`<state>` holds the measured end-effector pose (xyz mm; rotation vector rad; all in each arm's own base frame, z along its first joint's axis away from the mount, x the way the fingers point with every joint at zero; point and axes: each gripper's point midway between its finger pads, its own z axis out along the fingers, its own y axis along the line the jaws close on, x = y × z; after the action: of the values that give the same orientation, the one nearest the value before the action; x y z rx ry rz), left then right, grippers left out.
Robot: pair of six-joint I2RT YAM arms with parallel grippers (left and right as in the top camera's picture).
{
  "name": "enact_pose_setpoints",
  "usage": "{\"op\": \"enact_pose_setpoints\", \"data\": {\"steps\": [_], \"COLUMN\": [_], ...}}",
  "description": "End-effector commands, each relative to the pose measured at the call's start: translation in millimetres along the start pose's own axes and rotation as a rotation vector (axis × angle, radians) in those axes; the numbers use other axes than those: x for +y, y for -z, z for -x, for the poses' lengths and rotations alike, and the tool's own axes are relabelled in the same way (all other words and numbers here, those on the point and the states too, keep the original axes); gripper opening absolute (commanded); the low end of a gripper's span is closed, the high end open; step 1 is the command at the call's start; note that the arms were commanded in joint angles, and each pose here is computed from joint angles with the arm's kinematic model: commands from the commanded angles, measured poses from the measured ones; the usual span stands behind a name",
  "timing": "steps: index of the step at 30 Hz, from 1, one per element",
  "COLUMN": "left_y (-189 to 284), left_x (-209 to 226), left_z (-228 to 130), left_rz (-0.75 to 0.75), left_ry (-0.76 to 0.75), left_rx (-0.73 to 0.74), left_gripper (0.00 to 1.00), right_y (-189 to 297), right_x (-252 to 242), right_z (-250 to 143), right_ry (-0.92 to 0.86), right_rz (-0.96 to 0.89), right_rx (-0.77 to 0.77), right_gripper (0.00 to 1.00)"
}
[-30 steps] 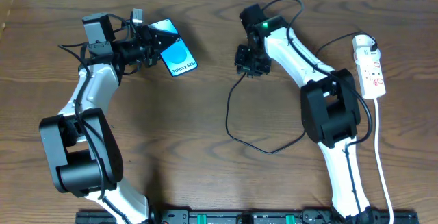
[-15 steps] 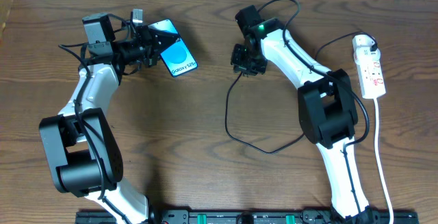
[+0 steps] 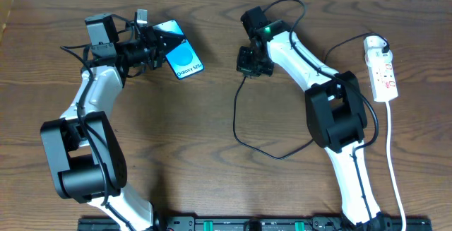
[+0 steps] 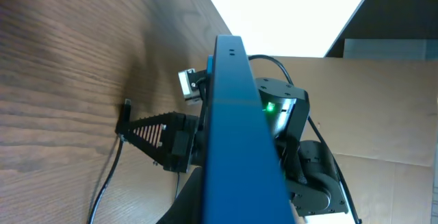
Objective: Plug charger to phone and switch on socket
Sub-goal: 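Grasp the USB-C plug with the right gripper and lift it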
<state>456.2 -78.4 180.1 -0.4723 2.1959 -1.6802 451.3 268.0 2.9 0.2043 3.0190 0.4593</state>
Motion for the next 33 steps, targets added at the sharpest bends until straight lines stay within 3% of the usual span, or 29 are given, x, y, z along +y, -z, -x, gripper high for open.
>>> {"op": "enact_pose_setpoints", "data": {"steps": [1,5,9,17,22,33], "left_y": [-0.4,-0.3,-0.3,-0.2,1.4,10.4], "left_x": [-7.0,-7.0,-7.0,-9.2,-28.2,-83.1], "left_z": [-2.3,-2.2,-2.2,-3.3,-3.7,5.4], "left_rz": [-0.024,-0.024,-0.025,-0.034,-0.103,-0.240], "left_ry": [-0.028,-0.027,-0.027,-0.012,-0.044,-0.128], "left_rx": [0.023,0.023,0.023,0.031,0.059,0.068], "left_gripper": [0.07,0.07,0.07,0.07,0.07,0.07], "right_y": [-34.7,-17.2,22.1,109.1,149.3,197.7], "right_x": [-1.5,15.9,51.5,63.3,58.8,67.2], "right_z": [-20.8,-26.7,-28.2,-23.4,-29.4,-58.7], "right_ry": [0.266,0.348,0.507,0.646,0.686,0.769], "right_rz": [-0.004,0.120,0.414,0.715,0.804,0.814], "right_rx": [0.076,0.112,0.117,0.055,0.037,0.029], "right_gripper": [0.01,0.01,0.01,0.01,0.01,0.01]}}
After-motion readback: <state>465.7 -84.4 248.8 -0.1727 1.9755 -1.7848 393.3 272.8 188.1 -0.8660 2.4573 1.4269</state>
